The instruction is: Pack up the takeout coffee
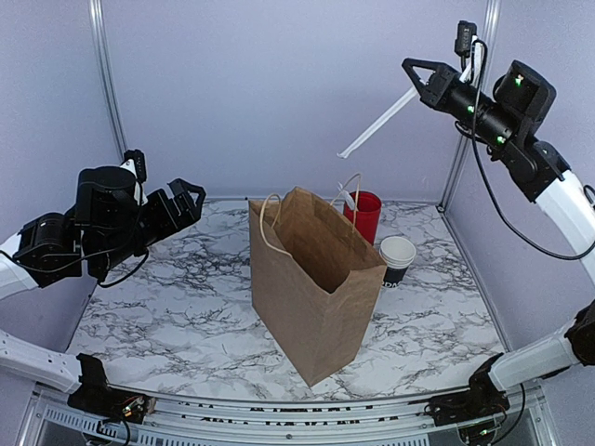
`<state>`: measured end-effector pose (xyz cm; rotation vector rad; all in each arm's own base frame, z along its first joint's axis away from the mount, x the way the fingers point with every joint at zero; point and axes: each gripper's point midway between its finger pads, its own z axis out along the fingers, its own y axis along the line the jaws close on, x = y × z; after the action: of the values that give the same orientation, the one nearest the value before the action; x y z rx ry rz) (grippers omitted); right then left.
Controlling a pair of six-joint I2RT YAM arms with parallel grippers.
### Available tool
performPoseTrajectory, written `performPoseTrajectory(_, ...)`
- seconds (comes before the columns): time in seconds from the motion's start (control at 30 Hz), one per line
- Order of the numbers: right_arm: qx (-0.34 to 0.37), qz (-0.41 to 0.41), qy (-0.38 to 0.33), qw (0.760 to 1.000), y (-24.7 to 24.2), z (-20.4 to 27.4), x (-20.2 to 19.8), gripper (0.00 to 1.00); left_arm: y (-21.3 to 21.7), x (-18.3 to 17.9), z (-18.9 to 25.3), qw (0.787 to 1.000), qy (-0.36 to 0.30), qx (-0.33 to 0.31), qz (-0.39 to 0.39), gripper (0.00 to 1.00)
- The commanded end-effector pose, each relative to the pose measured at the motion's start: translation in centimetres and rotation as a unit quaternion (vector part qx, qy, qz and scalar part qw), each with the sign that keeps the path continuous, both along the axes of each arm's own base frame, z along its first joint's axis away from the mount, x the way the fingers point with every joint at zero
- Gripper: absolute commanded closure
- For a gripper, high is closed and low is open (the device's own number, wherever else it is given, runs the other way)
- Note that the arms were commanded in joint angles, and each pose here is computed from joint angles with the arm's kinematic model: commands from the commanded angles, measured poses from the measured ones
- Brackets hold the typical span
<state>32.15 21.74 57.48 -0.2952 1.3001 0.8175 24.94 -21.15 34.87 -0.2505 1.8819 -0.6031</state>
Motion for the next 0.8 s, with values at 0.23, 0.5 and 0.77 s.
performPoseTrajectory(0.23, 0.032, 0.098, -0.036, 0.994, 2.5, 2.6, -4.0, 1.00, -0.1, 0.2, -0.3, 1.000, -0.004, -0.005, -0.001, 0.01)
performPoseTrajectory(0.5, 0.022, 0.160, -0.007, 0.987, 4.8, 1.0, -6.2, 1.00, -0.1, 0.3, -0.6, 1.000, -0.001, -0.003, -0.001, 0.01)
performPoseTrajectory(0.77, -0.014, 0.201, 0.032, 0.979, 7.9, -2.3, -7.6, 1.00, -0.4, 0.4, -0.8, 1.000, 0.002, -0.003, -0.003, 0.01)
